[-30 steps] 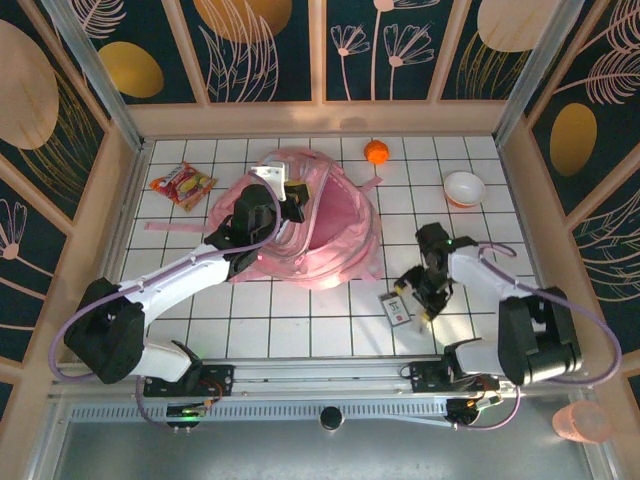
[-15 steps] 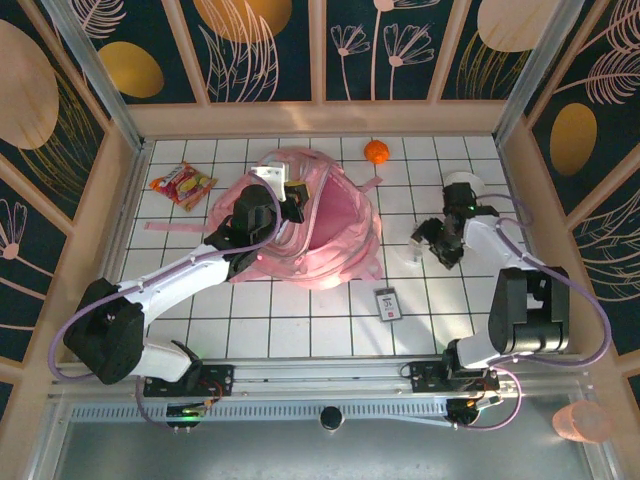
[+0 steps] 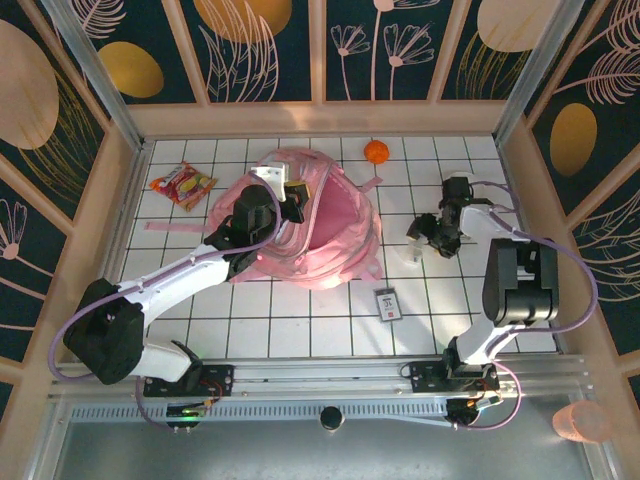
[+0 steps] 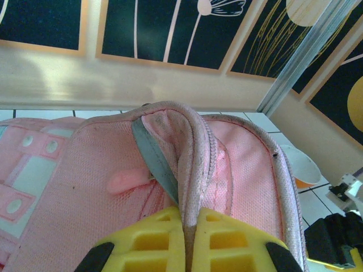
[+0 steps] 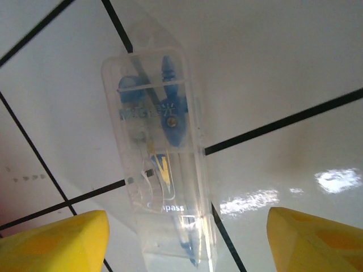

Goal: Pack the student bag

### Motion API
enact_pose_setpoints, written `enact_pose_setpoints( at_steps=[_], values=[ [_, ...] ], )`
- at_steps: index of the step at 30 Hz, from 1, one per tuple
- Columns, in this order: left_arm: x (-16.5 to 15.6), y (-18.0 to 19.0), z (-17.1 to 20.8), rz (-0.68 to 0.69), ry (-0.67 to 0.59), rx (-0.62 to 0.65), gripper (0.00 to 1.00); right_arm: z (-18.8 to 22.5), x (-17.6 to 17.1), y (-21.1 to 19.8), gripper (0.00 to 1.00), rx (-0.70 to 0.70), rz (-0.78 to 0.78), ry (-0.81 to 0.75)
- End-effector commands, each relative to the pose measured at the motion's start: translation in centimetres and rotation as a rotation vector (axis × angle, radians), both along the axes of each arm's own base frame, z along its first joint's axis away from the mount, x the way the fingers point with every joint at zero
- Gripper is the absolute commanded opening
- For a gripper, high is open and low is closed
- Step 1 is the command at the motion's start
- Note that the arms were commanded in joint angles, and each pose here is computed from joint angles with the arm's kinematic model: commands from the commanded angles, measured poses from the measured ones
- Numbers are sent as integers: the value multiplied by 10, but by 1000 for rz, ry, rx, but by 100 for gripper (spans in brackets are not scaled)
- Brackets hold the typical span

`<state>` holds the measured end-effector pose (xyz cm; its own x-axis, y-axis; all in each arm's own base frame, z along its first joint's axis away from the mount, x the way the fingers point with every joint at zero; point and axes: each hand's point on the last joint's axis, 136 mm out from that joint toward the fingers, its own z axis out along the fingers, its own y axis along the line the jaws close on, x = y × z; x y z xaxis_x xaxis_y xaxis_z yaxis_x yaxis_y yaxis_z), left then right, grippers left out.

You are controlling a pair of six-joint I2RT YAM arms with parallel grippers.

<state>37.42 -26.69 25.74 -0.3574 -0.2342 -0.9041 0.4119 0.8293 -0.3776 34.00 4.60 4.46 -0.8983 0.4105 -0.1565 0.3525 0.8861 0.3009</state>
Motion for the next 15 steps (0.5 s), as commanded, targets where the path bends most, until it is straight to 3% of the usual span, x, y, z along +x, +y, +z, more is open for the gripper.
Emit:
enact_pose_setpoints(
  at_steps=[1,6,10,15],
  values=[
    [-2,7,71,23,-179,-129,0,-2,12,19,72,37,110,-32],
    [-2,9,70,32,-176,-127,0,-17,18,20,64,-9,138,6],
    [-2,9,70,34,-174,-122,0,-27,17,8,40,-96,138,65],
    [-4,10,73,32,-180,-125,0,10,22,16,33,-65,105,3]
  ],
)
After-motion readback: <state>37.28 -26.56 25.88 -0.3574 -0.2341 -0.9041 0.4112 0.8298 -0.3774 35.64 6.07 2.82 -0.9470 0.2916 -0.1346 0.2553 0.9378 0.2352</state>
